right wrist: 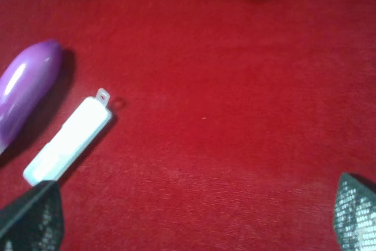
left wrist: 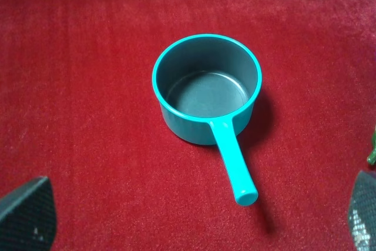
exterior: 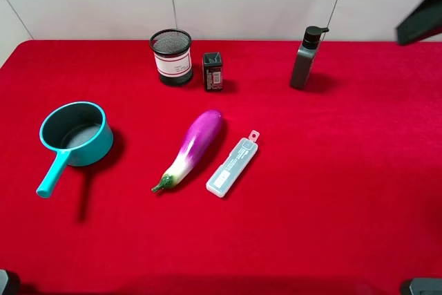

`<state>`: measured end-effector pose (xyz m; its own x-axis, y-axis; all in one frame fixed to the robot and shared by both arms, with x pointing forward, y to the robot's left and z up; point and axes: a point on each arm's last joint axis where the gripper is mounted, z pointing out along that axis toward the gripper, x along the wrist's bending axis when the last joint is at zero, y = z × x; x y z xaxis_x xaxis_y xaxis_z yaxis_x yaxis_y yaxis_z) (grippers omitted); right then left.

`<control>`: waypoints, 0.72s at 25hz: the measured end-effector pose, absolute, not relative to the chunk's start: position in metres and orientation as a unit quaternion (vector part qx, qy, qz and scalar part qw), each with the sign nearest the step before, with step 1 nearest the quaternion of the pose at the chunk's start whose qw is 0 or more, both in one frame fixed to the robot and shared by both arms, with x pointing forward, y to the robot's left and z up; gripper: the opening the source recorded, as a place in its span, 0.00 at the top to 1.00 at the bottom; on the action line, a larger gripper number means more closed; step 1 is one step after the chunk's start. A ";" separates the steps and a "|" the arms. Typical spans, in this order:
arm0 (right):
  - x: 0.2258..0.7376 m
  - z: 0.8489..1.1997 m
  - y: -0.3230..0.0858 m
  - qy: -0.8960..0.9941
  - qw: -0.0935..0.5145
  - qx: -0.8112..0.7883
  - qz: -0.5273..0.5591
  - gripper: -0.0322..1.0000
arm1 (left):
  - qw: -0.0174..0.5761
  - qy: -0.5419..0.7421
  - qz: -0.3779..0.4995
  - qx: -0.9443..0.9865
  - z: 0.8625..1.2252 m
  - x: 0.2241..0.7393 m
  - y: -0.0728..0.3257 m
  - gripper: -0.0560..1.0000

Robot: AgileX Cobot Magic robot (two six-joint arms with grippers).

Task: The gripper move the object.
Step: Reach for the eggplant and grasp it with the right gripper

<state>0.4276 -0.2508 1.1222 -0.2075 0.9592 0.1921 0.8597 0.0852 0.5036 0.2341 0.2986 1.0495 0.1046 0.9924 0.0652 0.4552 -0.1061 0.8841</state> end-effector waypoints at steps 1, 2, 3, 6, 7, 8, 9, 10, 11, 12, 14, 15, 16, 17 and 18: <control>0.432 1.122 -0.244 0.736 0.093 0.619 0.260 0.30 | 0.366 0.559 0.367 0.647 1.050 0.234 0.299 0.02; 0.436 1.120 -0.237 0.740 0.088 0.617 0.253 0.30 | 0.366 0.559 0.367 0.647 1.050 0.234 0.299 0.02; 0.441 1.120 -0.230 0.743 0.088 0.616 0.245 0.30 | 0.366 0.559 0.367 0.647 1.050 0.234 0.299 0.02; 0.453 1.119 -0.205 0.749 0.087 0.615 0.229 0.30 | 0.366 0.559 0.367 0.647 1.050 0.234 0.299 0.02; 0.455 1.119 -0.196 0.753 0.088 0.611 0.227 0.30 | 0.366 0.559 0.367 0.647 1.050 0.234 0.299 0.02; 0.458 1.118 -0.187 0.754 0.085 0.612 0.223 0.30 | 0.366 0.559 0.367 0.647 1.050 0.234 0.299 0.02; 0.461 1.118 -0.179 0.755 0.084 0.611 0.221 0.30 | 0.366 0.559 0.367 0.647 1.050 0.234 0.299 0.02; 0.464 1.118 -0.170 0.757 0.083 0.610 0.218 0.30 | 0.366 0.559 0.367 0.647 1.050 0.234 0.299 0.02; 0.466 1.118 -0.161 0.757 0.080 0.610 0.219 0.30 | 0.366 0.559 0.367 0.647 1.050 0.234 0.299 0.02; 0.468 1.117 -0.152 0.758 0.077 0.611 0.214 0.30 | 0.366 0.559 0.367 0.647 1.050 0.234 0.299 0.02; 0.475 1.115 -0.136 0.759 0.071 0.613 0.208 0.30 | 0.366 0.559 0.367 0.647 1.050 0.234 0.299 0.02; 0.476 1.115 -0.129 0.760 0.067 0.613 0.205 0.30 | 0.366 0.559 0.367 0.647 1.050 0.234 0.299 0.02; 0.479 1.112 -0.120 0.761 0.062 0.614 0.198 0.30 | 0.366 0.559 0.367 0.647 1.050 0.234 0.299 0.02; 0.482 1.109 -0.112 0.764 0.058 0.612 0.194 0.30 | 0.366 0.559 0.367 0.647 1.050 0.234 0.299 0.02; 0.484 1.107 -0.105 0.766 0.055 0.612 0.190 0.30 | 0.366 0.559 0.367 0.647 1.050 0.234 0.299 0.02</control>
